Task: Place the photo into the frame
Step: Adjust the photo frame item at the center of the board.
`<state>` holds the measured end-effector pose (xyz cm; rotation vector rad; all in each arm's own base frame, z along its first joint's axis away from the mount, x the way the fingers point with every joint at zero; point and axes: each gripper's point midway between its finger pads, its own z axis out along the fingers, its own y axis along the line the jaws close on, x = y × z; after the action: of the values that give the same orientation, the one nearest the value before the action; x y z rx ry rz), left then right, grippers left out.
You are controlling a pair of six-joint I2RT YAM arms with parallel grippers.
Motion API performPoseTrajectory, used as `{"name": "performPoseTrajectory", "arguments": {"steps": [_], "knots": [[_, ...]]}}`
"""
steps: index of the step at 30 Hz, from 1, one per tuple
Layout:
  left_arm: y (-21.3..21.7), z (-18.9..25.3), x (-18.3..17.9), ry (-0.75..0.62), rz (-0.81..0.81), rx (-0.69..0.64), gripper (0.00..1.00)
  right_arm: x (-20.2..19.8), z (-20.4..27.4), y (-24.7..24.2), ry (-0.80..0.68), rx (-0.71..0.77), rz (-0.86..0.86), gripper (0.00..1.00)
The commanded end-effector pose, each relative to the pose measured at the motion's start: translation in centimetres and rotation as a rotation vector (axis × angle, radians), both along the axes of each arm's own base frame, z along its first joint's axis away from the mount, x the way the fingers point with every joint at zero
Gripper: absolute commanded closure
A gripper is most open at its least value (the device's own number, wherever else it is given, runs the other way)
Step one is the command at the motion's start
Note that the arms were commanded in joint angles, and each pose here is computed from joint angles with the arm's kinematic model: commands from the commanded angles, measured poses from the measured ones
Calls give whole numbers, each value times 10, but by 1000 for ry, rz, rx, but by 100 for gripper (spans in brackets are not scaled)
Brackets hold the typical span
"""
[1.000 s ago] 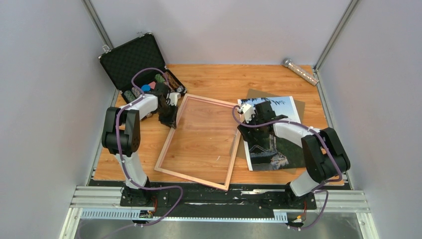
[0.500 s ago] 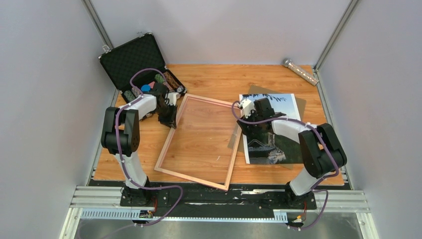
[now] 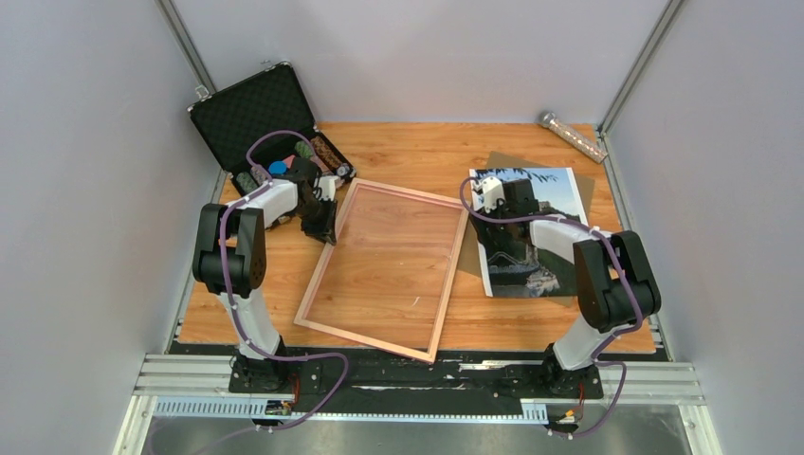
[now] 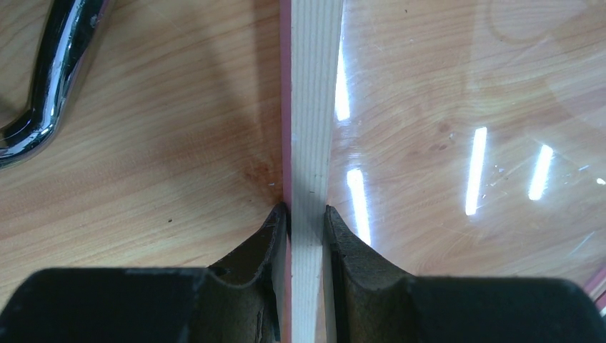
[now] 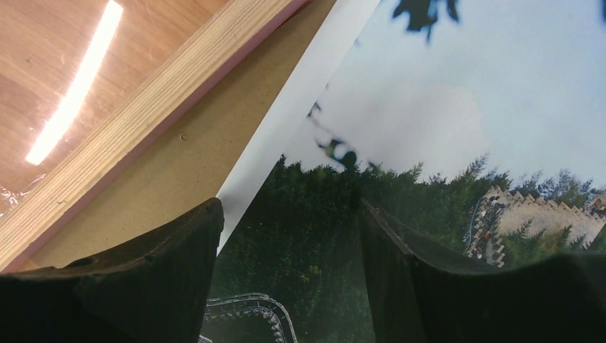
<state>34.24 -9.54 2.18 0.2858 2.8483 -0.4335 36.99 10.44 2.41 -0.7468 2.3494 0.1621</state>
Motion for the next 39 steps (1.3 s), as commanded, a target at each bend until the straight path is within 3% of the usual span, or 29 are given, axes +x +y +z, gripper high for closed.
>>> {"name": "performPoseTrajectory", "arguments": {"steps": [1,10,16,25,28,35,39], "knots": [[-11,-2,33,-97,49,-69,100,-45,-36,-48,183,-186,-89,33],[-22,-6,48,-119,136,-138,100,-43,-23,-42,205,-118,-135,29],[-26,-3,60,-144,198,-167,100,-37,3,-32,180,-44,-162,22],[-32,-4,73,-163,231,-197,100,-19,50,-45,138,130,-269,18],[-31,-4,71,-167,221,-193,87,-15,69,-52,116,217,-295,17],[-33,9,64,-178,163,-200,35,-7,98,-94,44,298,-399,17],[-30,28,57,-219,111,-186,16,-5,105,-125,16,320,-462,17]]}}
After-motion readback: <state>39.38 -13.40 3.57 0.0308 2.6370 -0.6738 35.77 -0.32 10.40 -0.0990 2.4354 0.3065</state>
